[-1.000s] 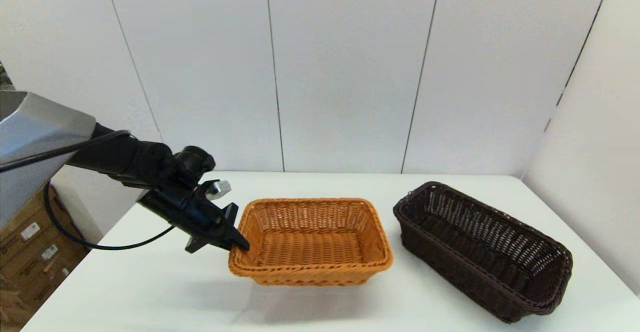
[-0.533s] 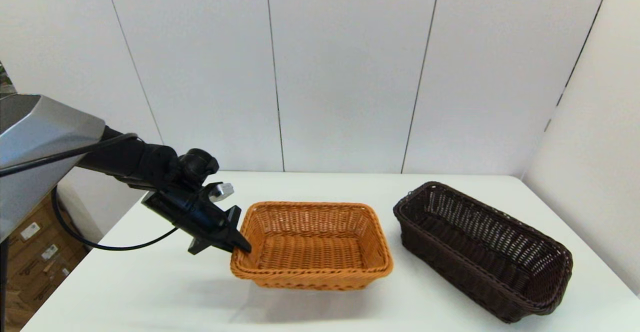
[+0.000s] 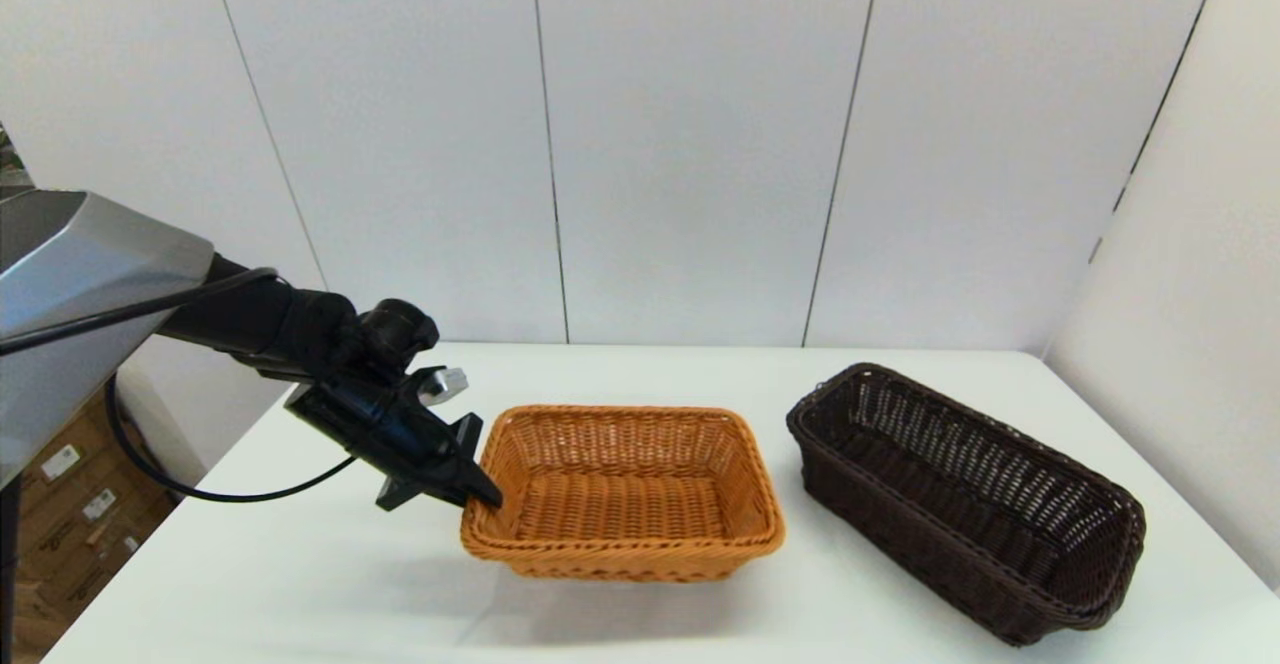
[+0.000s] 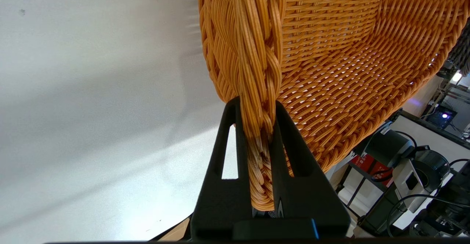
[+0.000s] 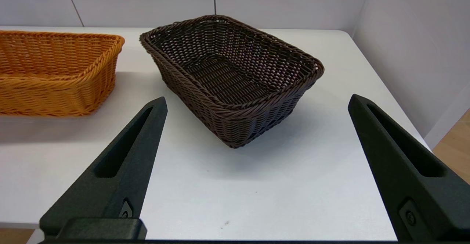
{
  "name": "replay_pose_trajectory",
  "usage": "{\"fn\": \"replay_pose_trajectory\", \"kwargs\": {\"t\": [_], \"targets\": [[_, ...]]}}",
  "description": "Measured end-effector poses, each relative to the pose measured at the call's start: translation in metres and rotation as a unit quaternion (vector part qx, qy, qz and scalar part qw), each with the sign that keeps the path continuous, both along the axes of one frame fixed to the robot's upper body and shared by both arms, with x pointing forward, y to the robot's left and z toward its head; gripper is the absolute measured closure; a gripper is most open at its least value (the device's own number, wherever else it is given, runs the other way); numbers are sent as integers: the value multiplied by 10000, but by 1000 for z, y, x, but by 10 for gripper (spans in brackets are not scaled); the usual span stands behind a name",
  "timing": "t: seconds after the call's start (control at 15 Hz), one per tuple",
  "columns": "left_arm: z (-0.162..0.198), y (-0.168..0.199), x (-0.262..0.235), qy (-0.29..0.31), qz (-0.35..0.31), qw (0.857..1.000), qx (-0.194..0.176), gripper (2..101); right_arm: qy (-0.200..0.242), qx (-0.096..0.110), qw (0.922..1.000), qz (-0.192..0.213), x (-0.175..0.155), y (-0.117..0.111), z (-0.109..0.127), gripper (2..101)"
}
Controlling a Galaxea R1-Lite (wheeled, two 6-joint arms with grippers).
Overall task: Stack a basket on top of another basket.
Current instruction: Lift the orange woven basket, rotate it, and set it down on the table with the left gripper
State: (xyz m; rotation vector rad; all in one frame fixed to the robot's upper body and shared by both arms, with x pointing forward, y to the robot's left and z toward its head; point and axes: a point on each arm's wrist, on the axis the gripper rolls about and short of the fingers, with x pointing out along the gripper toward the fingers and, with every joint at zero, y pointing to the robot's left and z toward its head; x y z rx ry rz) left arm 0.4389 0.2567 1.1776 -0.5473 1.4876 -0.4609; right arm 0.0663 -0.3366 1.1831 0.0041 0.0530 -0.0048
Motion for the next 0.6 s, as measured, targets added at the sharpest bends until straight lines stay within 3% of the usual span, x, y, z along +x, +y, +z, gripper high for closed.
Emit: {"fn": "replay_pose_trajectory", "kwargs": {"t": [0.27, 0.6], "targets": [[0, 0, 1, -49, 0, 10000, -9, 903, -2, 2, 10000, 0, 0, 0, 0, 46], [-1, 0, 1, -39, -7, 10000, -11, 515, 0, 2, 10000, 0, 0, 0, 0, 46]]}}
